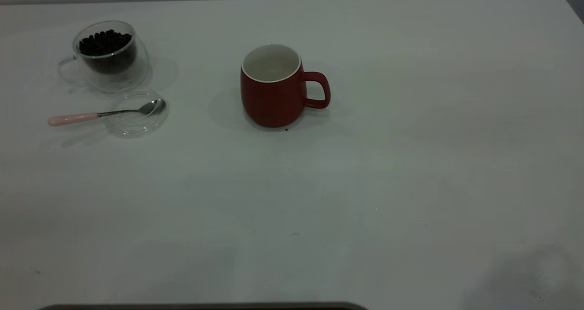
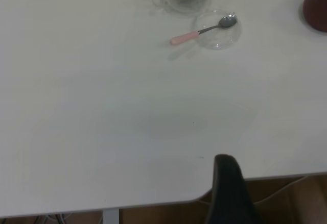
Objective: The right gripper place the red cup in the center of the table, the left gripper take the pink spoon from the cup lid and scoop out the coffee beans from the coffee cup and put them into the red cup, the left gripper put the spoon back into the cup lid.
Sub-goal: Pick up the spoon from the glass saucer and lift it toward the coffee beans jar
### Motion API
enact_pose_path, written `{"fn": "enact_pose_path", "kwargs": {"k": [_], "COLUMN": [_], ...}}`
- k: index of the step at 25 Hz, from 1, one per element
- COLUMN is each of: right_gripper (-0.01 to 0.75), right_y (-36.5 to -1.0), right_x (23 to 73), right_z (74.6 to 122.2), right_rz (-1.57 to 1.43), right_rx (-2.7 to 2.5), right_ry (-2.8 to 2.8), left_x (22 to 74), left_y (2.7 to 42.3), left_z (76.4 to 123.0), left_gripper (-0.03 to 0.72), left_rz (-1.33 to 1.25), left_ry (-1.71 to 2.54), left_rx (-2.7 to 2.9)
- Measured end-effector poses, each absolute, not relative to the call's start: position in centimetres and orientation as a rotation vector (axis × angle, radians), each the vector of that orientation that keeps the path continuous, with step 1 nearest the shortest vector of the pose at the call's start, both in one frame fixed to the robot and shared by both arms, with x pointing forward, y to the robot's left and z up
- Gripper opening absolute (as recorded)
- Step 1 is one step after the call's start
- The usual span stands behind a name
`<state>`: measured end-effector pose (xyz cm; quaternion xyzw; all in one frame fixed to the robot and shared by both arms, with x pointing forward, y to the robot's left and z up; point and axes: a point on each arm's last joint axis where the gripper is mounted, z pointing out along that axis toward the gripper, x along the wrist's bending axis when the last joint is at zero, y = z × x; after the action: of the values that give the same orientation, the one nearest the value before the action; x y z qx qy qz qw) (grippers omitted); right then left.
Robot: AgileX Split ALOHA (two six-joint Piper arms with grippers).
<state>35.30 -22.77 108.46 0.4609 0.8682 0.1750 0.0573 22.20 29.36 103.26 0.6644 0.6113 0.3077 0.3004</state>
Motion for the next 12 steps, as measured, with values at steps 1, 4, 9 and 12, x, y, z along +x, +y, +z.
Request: {"fn": "enact_pose_path", "kwargs": {"k": [1, 4, 9, 12], "right_gripper": [0.591, 0.591, 0.591, 0.591], "right_y": [-23.2, -24.7, -27.4, -28.4], "right_x": [34.6, 32.7, 29.4, 27.5], "right_z": [108.0, 107.0, 106.5, 106.7], "right_rz": [0.540, 0.630, 0.768, 0.832], "right_rx": [1.400, 1.417, 1.449, 1.462], "right_ry": [2.622, 2.526, 2.261, 2.103], "left_x": [22.2, 22.2, 22.2, 22.2], "left_y": [29.4, 29.4, 29.4, 29.4], "left_z": [103.3, 103.3, 103.3, 103.3], "left_gripper": [0.525, 0.525, 0.525, 0.525], "left_rz": [0.817, 0.817, 0.817, 0.817], "left_ry": [1.622, 1.622, 1.622, 1.622], "left_rx": [1.763, 1.763, 1.763, 1.763]}}
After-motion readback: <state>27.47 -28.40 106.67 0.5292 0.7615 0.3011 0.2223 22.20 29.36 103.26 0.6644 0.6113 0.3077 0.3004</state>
